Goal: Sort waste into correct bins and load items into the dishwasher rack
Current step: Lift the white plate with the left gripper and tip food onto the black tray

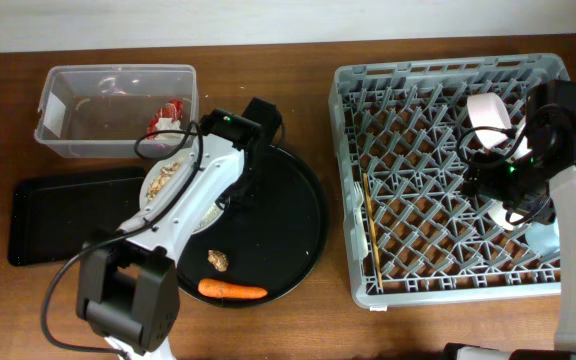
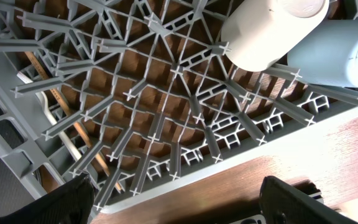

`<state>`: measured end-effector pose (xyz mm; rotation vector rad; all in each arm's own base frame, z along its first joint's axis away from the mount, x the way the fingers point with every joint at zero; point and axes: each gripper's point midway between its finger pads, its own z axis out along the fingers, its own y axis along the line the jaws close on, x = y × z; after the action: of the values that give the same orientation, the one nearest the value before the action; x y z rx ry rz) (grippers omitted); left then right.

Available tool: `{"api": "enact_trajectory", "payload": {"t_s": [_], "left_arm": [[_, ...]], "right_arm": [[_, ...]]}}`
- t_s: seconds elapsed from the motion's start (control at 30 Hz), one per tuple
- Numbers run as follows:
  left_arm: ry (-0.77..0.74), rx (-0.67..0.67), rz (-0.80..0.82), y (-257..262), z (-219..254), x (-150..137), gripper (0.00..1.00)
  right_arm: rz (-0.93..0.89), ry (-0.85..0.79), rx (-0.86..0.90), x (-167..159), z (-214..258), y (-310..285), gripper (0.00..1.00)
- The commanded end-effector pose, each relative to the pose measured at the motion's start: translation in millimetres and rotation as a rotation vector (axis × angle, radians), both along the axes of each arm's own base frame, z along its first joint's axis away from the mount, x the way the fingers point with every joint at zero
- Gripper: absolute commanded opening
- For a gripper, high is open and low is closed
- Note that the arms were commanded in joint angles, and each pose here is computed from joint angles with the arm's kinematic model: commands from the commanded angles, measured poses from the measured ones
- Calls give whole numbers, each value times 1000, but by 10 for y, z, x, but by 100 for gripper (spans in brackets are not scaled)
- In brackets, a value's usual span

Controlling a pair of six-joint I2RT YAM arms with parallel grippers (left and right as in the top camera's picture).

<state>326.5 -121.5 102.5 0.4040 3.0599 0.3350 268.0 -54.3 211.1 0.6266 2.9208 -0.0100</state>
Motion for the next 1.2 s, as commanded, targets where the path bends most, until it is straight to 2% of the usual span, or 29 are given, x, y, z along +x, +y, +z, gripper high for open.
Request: {"api": "enact_trajectory", "payload": {"t_s": [0.0, 0.13, 0.17, 0.2, 0.27, 0.4, 0.47, 0.53, 0.67, 0.73, 0.83, 0.93, 0.97, 1.03, 1.07, 1.17], "left_arm": [[-99, 20, 86, 339, 345, 115, 1], [-104, -22, 234, 881, 375, 240, 0], [-104, -115, 273, 965, 353, 313, 0], [-106, -154, 296, 1047, 348, 346, 0], [-108, -256, 295, 1118, 349, 407, 0], [-128, -547, 307, 1267, 446, 484, 0], [-154, -620, 331, 1378, 525, 484, 0], [-244, -758, 350, 1562, 784, 477, 0], [-330, -928, 418, 1872, 1024, 382, 0], [-411, -1103, 424, 1991, 1267, 317, 0], [-467, -1139, 424, 2123, 1347, 290, 0], [-453, -1195, 432, 2052, 1406, 253, 0], [-481, -1106, 424, 2202, 1293, 323, 0], [-477, -1218, 454, 2144, 1372, 315, 0], [-505, -1179, 397, 2174, 1350, 331, 0], [-465, -1224, 472, 2185, 1305, 312, 0]], "right_arm": [[5, 9, 6, -12, -18, 3, 89], [5, 8, 6, -11, -17, 3, 89], [5, 9, 6, -12, -17, 3, 89], [5, 11, 6, -19, -19, 4, 89], [6, 12, 6, -20, -18, 4, 89], [6, 12, 6, -21, -18, 4, 88], [6, 12, 6, -21, -19, 4, 89], [6, 13, 6, -21, -19, 4, 88], [6, 16, 6, -29, -19, 5, 88], [8, 20, 3, -39, -21, 1, 88], [8, 21, 3, -41, -22, 1, 89], [8, 22, 4, -44, -21, 2, 88], [8, 25, 4, -50, -23, 3, 89], [8, 31, 5, -66, -24, 6, 88], [8, 31, 5, -66, -24, 5, 88], [8, 31, 5, -67, -25, 6, 88]]}}
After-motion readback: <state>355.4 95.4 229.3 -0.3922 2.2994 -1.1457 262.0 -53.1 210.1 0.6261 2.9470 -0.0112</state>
